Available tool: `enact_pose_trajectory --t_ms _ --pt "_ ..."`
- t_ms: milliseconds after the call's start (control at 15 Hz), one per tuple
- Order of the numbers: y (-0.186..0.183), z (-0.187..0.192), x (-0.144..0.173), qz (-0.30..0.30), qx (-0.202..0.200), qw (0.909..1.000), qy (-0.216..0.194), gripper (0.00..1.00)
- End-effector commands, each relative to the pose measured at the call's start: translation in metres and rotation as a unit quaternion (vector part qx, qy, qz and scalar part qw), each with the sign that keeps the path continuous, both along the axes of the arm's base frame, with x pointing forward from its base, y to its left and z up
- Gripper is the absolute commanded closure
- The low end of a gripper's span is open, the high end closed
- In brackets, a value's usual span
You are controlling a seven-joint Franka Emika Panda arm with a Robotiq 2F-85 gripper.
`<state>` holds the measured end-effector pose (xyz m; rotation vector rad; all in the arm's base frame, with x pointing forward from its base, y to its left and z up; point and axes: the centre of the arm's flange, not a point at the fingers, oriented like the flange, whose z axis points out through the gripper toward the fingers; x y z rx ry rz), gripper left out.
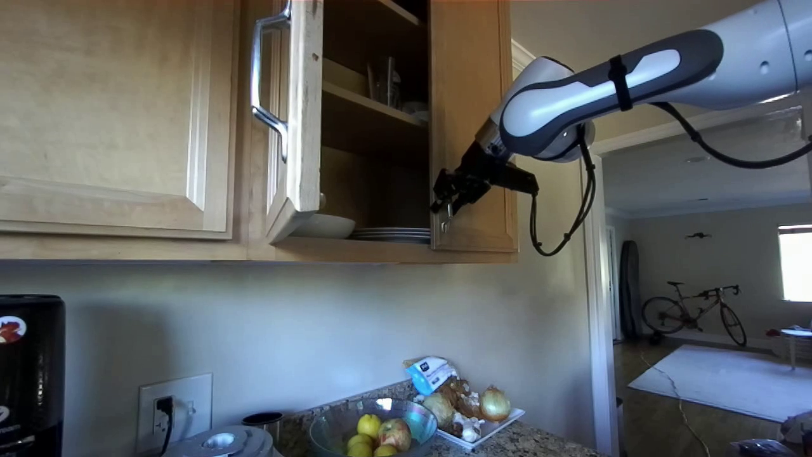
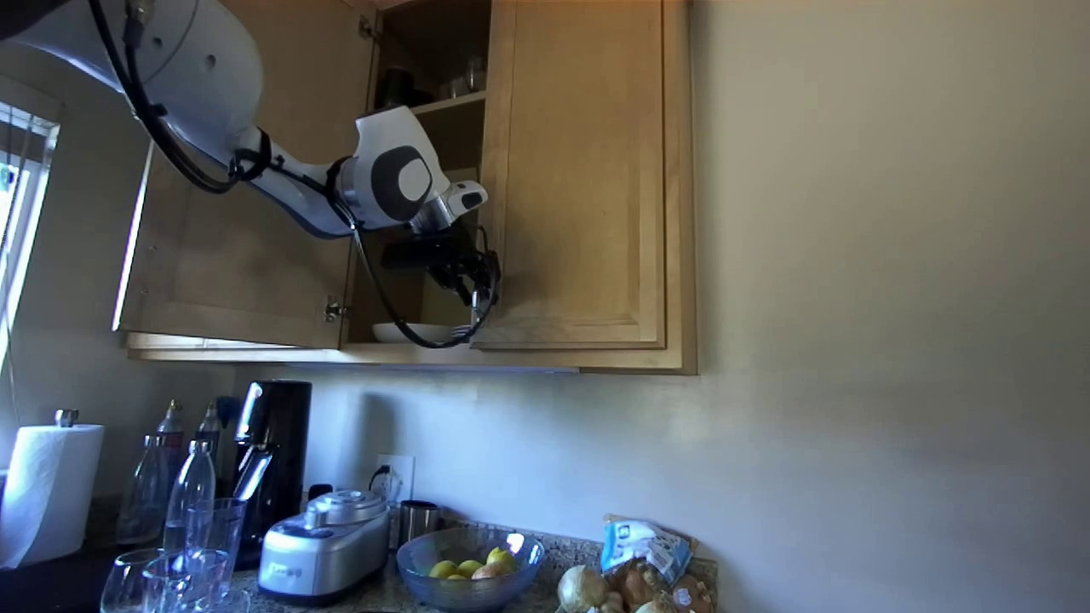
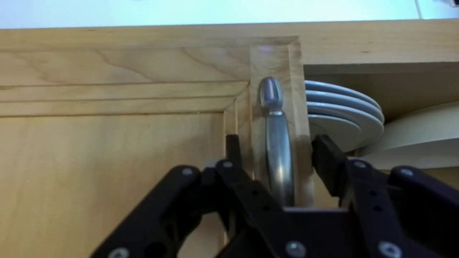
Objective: Open the top right cupboard door
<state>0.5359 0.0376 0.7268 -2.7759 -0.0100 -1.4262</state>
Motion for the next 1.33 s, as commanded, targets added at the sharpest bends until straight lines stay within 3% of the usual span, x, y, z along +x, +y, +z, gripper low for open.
enact_pose_trajectory --t_ms 0,67,333,600,733,1000,1267 --pt "0.008 0.003 -0.001 -0.010 0.019 0.9995 0.022 0.74" --pt "0.009 0.002 -0.002 -0.012 0.022 0.9993 0.026 0.75" --pt "0.014 -0.007 -0.010 -0.012 0.026 0.9987 0.042 0.94" --pt "-0.003 0.003 -0.032 -0.016 0.018 0.9984 0.051 0.91" --pt "-0.011 0.000 -0.049 -0.007 0.003 0.9971 0.076 0.91" --pt "-0.037 0.001 -0.101 0.014 -0.039 0.9918 0.121 0.91" --pt "-0.079 0.002 -0.158 0.007 -0.071 0.9809 0.181 0.91"
